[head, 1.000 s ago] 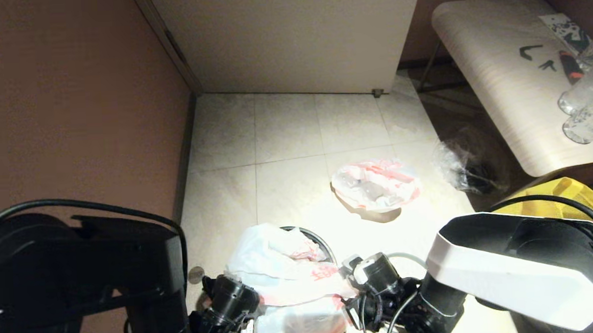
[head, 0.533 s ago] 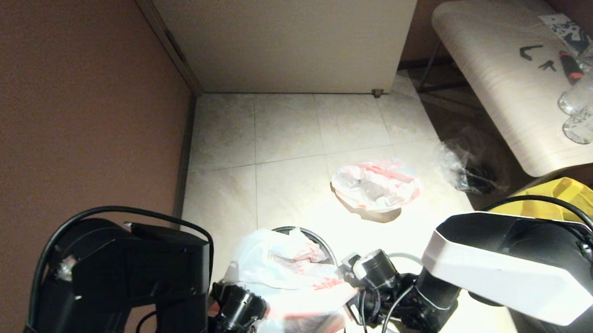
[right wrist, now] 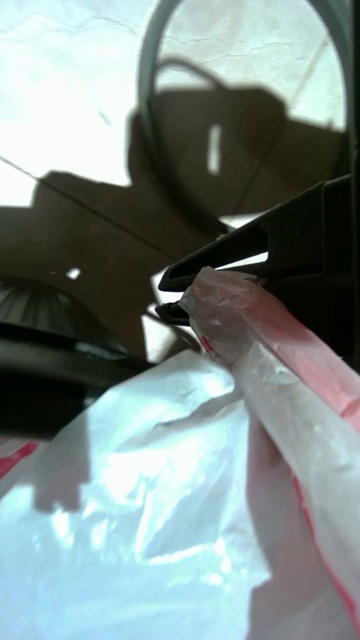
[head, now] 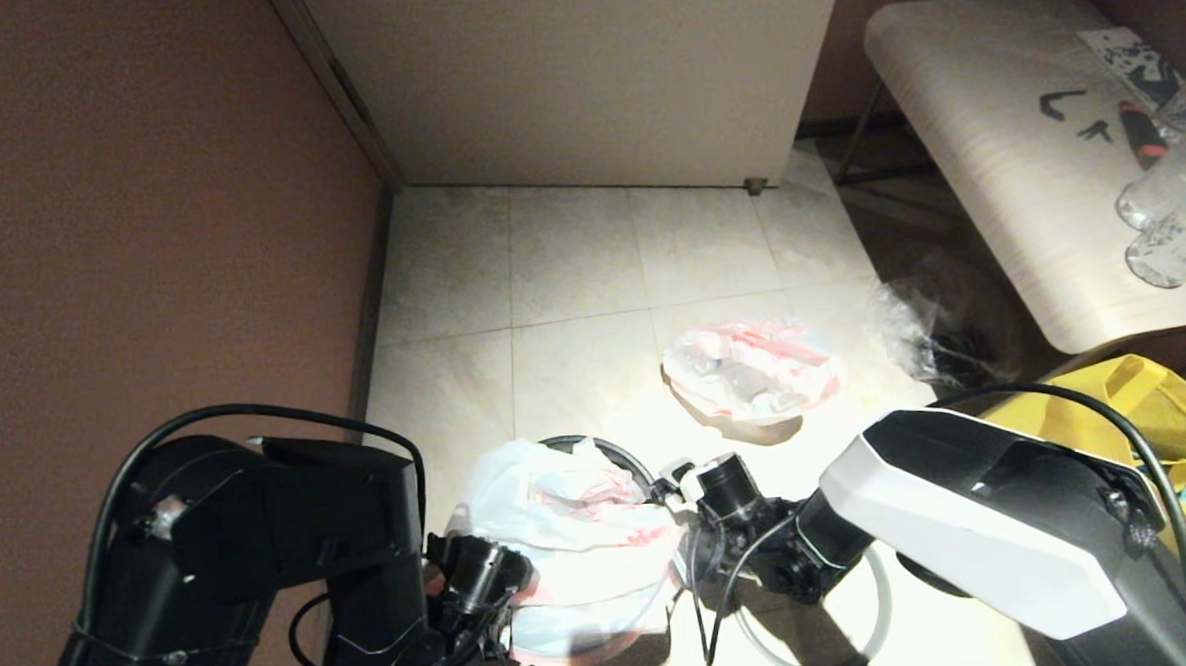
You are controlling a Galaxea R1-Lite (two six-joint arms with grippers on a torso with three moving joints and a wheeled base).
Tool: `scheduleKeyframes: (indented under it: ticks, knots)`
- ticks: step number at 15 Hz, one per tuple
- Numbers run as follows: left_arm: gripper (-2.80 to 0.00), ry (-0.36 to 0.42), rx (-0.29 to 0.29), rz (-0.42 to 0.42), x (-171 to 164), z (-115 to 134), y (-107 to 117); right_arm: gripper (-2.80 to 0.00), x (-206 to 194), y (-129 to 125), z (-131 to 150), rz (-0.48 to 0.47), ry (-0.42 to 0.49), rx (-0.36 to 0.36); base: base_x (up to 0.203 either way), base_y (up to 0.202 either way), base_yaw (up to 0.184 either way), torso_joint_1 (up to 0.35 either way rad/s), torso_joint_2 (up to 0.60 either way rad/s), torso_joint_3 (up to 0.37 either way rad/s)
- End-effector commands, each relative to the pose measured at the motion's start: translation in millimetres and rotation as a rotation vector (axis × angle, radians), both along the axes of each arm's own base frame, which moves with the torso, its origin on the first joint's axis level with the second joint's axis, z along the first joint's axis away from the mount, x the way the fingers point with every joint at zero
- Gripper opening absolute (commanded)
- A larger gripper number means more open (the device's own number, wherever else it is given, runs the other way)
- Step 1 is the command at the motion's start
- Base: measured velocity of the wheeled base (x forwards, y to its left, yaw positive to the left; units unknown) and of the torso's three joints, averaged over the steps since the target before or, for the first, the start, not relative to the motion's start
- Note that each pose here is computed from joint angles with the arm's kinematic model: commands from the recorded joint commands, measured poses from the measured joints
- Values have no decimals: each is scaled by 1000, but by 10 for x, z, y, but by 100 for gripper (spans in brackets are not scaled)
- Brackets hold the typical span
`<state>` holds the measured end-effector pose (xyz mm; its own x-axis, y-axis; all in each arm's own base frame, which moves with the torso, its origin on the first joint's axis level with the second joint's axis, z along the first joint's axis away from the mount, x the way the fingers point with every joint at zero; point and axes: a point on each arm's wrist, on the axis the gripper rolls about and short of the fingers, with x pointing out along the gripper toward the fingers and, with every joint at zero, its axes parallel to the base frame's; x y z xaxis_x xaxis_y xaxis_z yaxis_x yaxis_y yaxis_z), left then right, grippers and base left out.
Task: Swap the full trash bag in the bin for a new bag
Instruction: Put the new garbage bag on the trash can
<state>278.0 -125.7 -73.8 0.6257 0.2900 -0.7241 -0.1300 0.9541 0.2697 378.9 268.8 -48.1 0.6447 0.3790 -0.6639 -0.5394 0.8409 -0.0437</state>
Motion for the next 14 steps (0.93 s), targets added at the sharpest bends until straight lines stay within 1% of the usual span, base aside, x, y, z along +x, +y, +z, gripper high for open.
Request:
scheduleKeyframes:
  ticks: [1,3,4,5,6,9,10,11,14]
  knots:
    - [-280,-37,-25,31,76,25,2,-280,50,54,-5,2,-35,30,0,0,0,0,0,0]
    - [-280,-70,-57,58,115,86,-2,-280,102,98,72,5,-121,98,0,0,0,0,0,0]
    - [-280,-102,-84,78,158,129,-2,-280,118,119,105,8,-155,124,0,0,0,0,0,0]
    - [-280,-145,-119,97,194,161,-10,-280,130,137,128,9,-169,139,0,0,0,0,0,0]
    - [-280,-180,-139,107,227,181,-3,-280,152,154,153,10,-182,152,0,0,0,0,0,0]
    - [-280,-291,-186,157,363,269,119,-280,214,236,269,-18,-209,239,0,0,0,0,0,0]
    - [-280,-313,-189,163,378,283,122,-280,230,267,306,-17,-223,248,0,0,0,0,0,0]
    - [-280,-347,-172,186,386,295,127,-280,241,282,350,-18,-236,253,0,0,0,0,0,0]
    - [-280,-376,-172,189,360,305,135,-280,172,327,364,-29,-239,235,0,0,0,0,0,0]
